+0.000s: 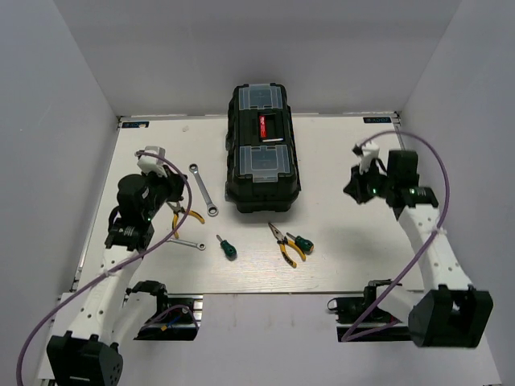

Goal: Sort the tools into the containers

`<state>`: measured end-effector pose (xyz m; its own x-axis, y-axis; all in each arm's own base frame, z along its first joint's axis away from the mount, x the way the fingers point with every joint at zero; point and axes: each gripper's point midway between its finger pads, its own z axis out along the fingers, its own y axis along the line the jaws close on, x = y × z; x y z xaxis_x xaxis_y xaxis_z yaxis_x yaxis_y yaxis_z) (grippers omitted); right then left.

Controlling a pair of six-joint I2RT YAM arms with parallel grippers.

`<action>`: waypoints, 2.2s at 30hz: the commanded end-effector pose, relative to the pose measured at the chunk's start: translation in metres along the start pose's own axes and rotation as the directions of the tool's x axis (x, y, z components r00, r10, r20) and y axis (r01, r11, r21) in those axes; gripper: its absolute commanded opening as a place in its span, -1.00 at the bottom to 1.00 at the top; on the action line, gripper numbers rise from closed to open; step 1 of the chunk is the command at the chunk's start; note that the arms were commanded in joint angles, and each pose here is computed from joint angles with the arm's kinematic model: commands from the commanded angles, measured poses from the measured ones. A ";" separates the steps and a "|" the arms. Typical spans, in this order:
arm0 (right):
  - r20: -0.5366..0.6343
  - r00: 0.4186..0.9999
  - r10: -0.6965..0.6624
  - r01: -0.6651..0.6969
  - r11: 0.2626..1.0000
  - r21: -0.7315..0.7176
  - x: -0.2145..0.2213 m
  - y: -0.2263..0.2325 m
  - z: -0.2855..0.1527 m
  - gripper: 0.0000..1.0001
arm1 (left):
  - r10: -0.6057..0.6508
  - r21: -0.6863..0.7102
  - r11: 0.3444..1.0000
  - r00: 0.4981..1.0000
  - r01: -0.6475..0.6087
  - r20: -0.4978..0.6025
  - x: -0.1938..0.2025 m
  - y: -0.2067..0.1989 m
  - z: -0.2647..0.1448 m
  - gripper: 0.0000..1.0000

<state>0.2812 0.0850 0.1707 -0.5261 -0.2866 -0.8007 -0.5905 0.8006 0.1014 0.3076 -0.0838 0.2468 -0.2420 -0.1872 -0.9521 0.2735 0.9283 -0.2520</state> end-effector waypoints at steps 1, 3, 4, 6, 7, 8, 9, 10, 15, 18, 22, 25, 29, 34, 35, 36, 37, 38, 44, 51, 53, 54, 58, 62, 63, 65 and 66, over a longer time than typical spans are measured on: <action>0.040 0.993 -0.109 0.109 0.994 -0.005 -0.062 0.001 0.003 -1.00 | -0.022 0.060 0.998 1.000 0.023 -0.020 -0.009 -0.012 0.005 -1.00; 0.060 0.989 -0.137 0.133 0.989 0.070 -0.103 -0.007 0.003 -0.69 | -0.037 0.067 0.997 0.998 0.040 -0.044 -0.003 -0.012 0.009 -1.00; 0.011 0.993 -0.117 0.116 0.989 0.094 -0.103 -0.009 0.019 -0.54 | -0.045 0.090 0.995 0.998 0.050 -0.051 -0.002 -0.017 0.008 -0.90; 0.011 0.990 -0.138 0.136 0.986 0.097 -0.141 -0.007 0.035 -0.26 | -0.048 0.112 0.992 0.996 0.056 -0.073 0.001 -0.020 0.014 -0.29; 0.031 0.992 -0.120 0.110 0.969 0.221 -0.167 -0.024 0.030 -0.17 | -0.048 0.121 0.991 0.996 0.057 -0.075 0.001 -0.021 0.013 0.28; -0.012 0.991 -0.133 0.133 0.973 0.189 -0.167 -0.004 0.039 -0.11 | -0.052 0.125 0.990 0.994 0.064 -0.096 0.005 -0.022 0.015 0.43; 0.012 0.990 -0.143 0.137 0.969 0.207 -0.202 -0.009 0.057 -0.07 | -0.055 0.121 0.990 0.993 0.068 -0.108 0.008 -0.021 0.015 0.50; 0.002 0.996 -0.092 0.087 0.948 0.305 -0.207 -0.021 0.059 -0.01 | -0.057 0.128 0.989 0.991 0.073 -0.122 0.011 -0.022 0.016 0.54; 0.106 0.986 -0.133 0.079 0.911 0.405 -0.254 0.000 0.101 0.57 | -0.056 0.120 0.990 0.987 0.075 -0.152 0.019 -0.019 0.017 0.56; 0.161 0.974 -0.160 0.074 0.895 0.440 -0.277 0.004 0.125 0.57 | -0.056 0.120 0.990 0.987 0.075 -0.152 0.019 -0.019 0.017 0.56; 0.161 0.974 -0.160 0.067 0.880 0.469 -0.277 0.008 0.159 0.51 | -0.054 0.122 0.990 0.982 0.077 -0.180 0.027 -0.018 0.019 0.59; 0.148 0.975 -0.168 0.076 0.870 0.488 -0.272 0.011 0.175 0.51 | -0.051 0.124 0.990 0.984 0.073 -0.172 0.023 -0.019 0.019 0.59; 0.112 0.978 -0.176 0.095 0.852 0.515 -0.260 0.007 0.193 0.51 | -0.051 0.124 0.990 0.984 0.073 -0.172 0.023 -0.019 0.019 0.59; 0.048 0.984 -0.172 0.117 0.826 0.552 -0.237 -0.006 0.208 0.51 | -0.051 0.142 0.987 0.983 0.076 -0.176 0.023 -0.022 0.018 0.59; 0.037 0.984 -0.174 0.126 0.825 0.551 -0.234 -0.004 0.211 0.51 | -0.051 0.142 0.987 0.983 0.076 -0.176 0.023 -0.022 0.018 0.59; 0.028 0.985 -0.172 0.128 0.822 0.555 -0.230 -0.005 0.212 0.51 | -0.051 0.142 0.987 0.983 0.076 -0.176 0.023 -0.022 0.018 0.59; 0.019 0.984 -0.176 0.135 0.813 0.567 -0.229 -0.006 0.211 0.48 | -0.051 0.142 0.987 0.983 0.076 -0.176 0.023 -0.022 0.018 0.59; 0.013 0.984 -0.178 0.138 0.807 0.574 -0.228 -0.007 0.209 0.45 | -0.051 0.142 0.987 0.983 0.076 -0.176 0.023 -0.022 0.018 0.59; 0.048 0.958 -0.282 0.189 0.750 0.634 -0.260 0.000 0.185 0.40 | -0.050 0.150 0.986 0.983 0.078 -0.178 0.023 -0.024 0.018 0.59; 0.096 0.922 -0.376 0.220 0.710 0.669 -0.293 0.014 0.163 0.37 | -0.047 0.159 0.984 0.982 0.077 -0.181 0.024 -0.027 0.018 0.59; 0.102 0.920 -0.378 0.219 0.711 0.668 -0.294 0.016 0.161 0.34 | -0.047 0.159 0.984 0.982 0.077 -0.181 0.024 -0.027 0.018 0.59; 0.099 0.921 -0.377 0.219 0.710 0.669 -0.293 0.016 0.161 0.31 | -0.047 0.159 0.984 0.982 0.077 -0.181 0.024 -0.027 0.018 0.59; 0.098 0.930 -0.355 0.207 0.724 0.658 -0.286 0.016 0.168 0.28 | -0.046 0.153 0.986 0.984 0.072 -0.170 0.021 -0.026 0.017 0.59; 0.081 0.950 -0.300 0.197 0.782 0.591 -0.271 0.023 0.178 0.28 | -0.046 0.153 0.986 0.984 0.072 -0.170 0.021 -0.026 0.017 0.59; 0.073 0.953 -0.294 0.199 0.789 0.582 -0.268 0.025 0.179 0.28 | -0.046 0.153 0.986 0.984 0.072 -0.170 0.021 -0.026 0.017 0.59; 0.068 0.962 -0.266 0.190 0.823 0.536 -0.261 0.032 0.184 0.28 | -0.046 0.153 0.986 0.984 0.072 -0.170 0.021 -0.026 0.017 0.59; 0.079 0.964 -0.253 0.176 0.834 0.523 -0.262 0.034 0.186 0.28 | -0.046 0.153 0.986 0.984 0.072 -0.170 0.021 -0.026 0.017 0.59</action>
<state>0.5202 0.2798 0.2446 -0.3249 -0.5254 -0.7864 -0.2550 0.8494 -0.4621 0.3094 -0.1150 0.2058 -0.4586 -0.1752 -0.8712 0.3594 0.8601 -0.3622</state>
